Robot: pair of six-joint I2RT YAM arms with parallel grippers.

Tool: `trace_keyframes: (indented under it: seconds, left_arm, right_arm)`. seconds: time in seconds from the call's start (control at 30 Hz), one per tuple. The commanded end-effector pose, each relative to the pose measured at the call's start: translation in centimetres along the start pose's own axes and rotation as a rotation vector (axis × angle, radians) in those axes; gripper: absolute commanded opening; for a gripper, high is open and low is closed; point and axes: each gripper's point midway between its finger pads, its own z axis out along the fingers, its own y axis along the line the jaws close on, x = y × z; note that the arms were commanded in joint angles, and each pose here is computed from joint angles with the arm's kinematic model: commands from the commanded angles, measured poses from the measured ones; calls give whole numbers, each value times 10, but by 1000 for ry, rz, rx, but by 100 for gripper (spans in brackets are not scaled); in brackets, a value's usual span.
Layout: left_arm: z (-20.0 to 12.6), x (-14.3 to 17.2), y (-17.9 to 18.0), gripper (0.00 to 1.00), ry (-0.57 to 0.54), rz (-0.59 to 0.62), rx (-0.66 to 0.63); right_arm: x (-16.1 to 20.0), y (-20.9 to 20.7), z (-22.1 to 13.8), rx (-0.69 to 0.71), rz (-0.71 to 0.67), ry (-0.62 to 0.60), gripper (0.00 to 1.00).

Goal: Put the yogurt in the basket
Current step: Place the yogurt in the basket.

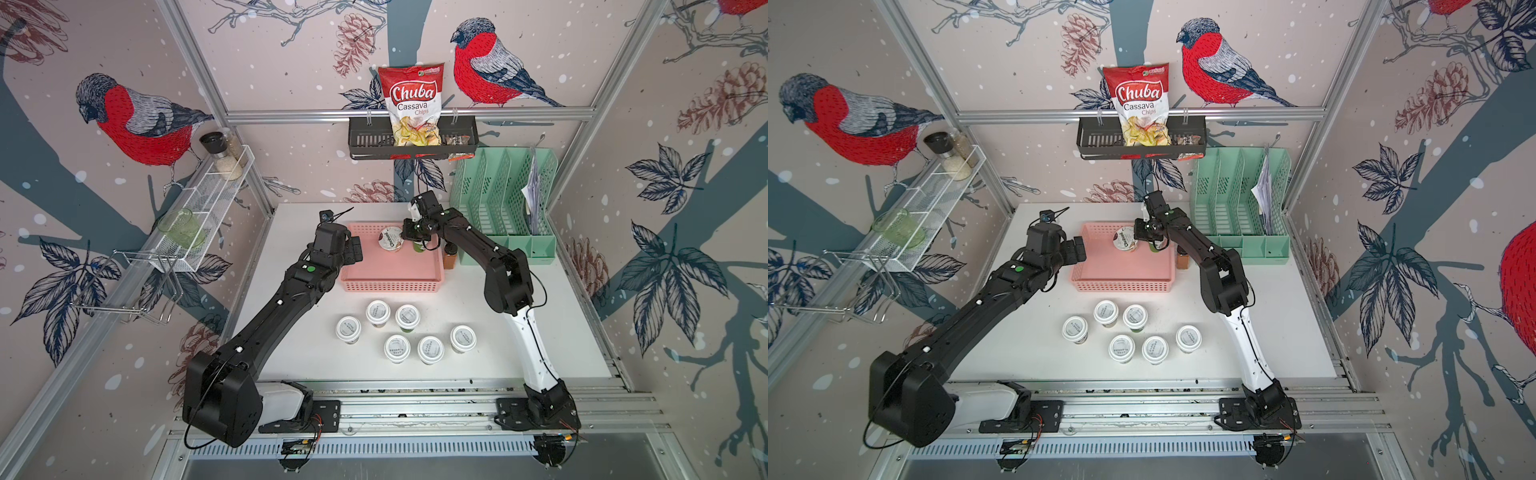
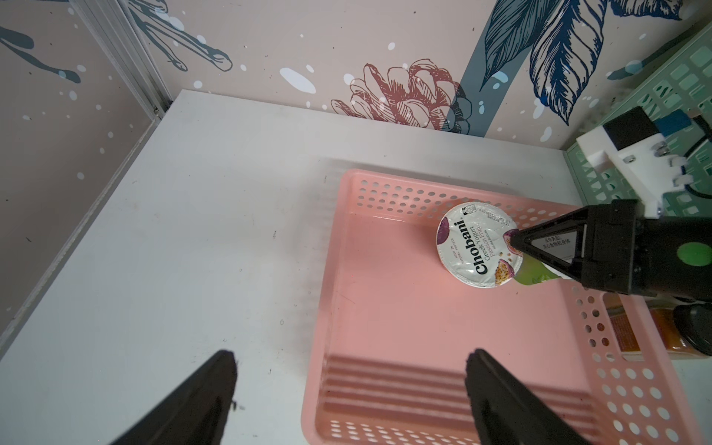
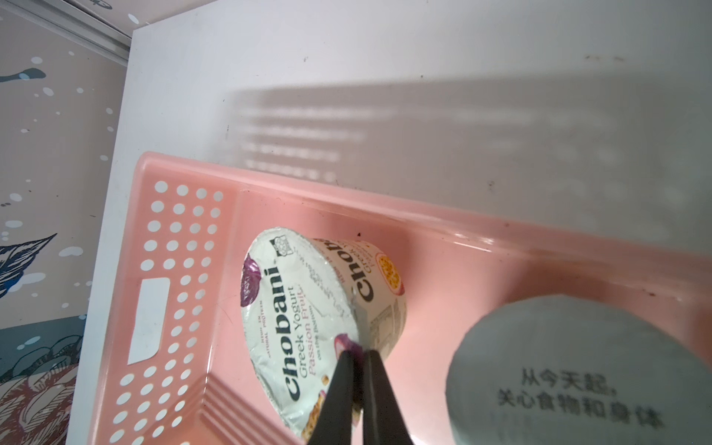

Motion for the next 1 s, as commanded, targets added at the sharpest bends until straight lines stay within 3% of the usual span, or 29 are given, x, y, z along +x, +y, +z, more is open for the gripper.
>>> trace_keyframes:
  seconds: [0.0,0.53,0.77,0.97]
  left_arm:
    - [-3,-4,2,96,-6,-5,-3]
    - [-9,-8,4,96,-23,-11,0]
    - [-10,-8,5,96,-26,-11,-2]
    - [-10,-7,4,96,-24,-13,2]
  right_arm:
    - [2,-7,0,44,-17,7,10]
    - [2,-8,-4,94,-57,5,21]
    - [-10,-9,-22,147,-89,-27,35]
    - [-15,0,-43,202,-160,-59,38]
